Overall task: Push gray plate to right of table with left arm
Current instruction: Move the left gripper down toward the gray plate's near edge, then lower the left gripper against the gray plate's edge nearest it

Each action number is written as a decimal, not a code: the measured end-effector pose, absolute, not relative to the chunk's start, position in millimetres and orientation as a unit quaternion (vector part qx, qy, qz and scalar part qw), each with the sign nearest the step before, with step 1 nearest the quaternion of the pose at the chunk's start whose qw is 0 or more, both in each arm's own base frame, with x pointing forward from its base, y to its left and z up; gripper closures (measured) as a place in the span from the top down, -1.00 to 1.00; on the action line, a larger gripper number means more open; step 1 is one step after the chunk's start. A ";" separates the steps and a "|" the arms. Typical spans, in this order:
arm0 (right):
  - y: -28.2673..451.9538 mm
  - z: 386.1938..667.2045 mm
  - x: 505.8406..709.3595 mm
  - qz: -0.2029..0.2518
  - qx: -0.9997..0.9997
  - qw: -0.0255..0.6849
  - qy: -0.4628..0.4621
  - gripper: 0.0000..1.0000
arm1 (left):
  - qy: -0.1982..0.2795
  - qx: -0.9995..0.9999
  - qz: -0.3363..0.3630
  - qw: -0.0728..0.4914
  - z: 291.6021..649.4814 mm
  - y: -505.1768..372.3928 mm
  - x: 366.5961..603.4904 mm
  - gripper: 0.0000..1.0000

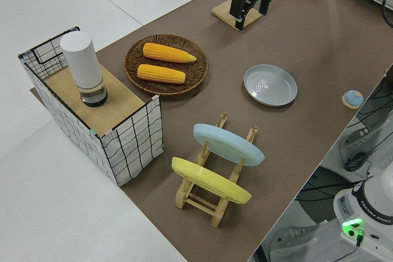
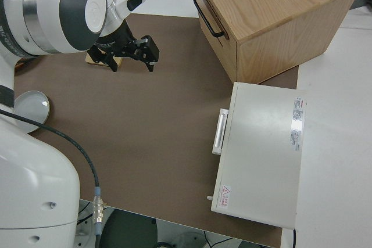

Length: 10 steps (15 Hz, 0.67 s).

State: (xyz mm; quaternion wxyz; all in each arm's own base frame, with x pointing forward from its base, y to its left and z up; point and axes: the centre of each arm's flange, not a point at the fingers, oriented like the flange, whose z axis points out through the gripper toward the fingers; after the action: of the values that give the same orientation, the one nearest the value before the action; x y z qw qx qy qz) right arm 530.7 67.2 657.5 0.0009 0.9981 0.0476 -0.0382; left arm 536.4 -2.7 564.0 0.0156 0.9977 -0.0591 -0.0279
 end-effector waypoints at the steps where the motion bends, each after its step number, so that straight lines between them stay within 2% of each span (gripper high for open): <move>1: 67.2 657.5 530.7 -0.038 0.998 0.001 0.048 0.97 | -0.059 0.998 -0.023 0.014 548.4 -3.7 530.7 0.99; 10: 67.2 657.5 530.7 -0.038 0.998 0.001 0.048 0.97 | -0.059 0.998 -0.002 0.015 419.0 -14.2 474.9 0.99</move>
State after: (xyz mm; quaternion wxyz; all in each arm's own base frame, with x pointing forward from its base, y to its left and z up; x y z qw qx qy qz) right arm 530.7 67.2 657.5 0.0009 0.9981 0.0476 -0.0382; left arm 474.9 -14.2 419.0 0.0147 0.9981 -0.0590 -0.0021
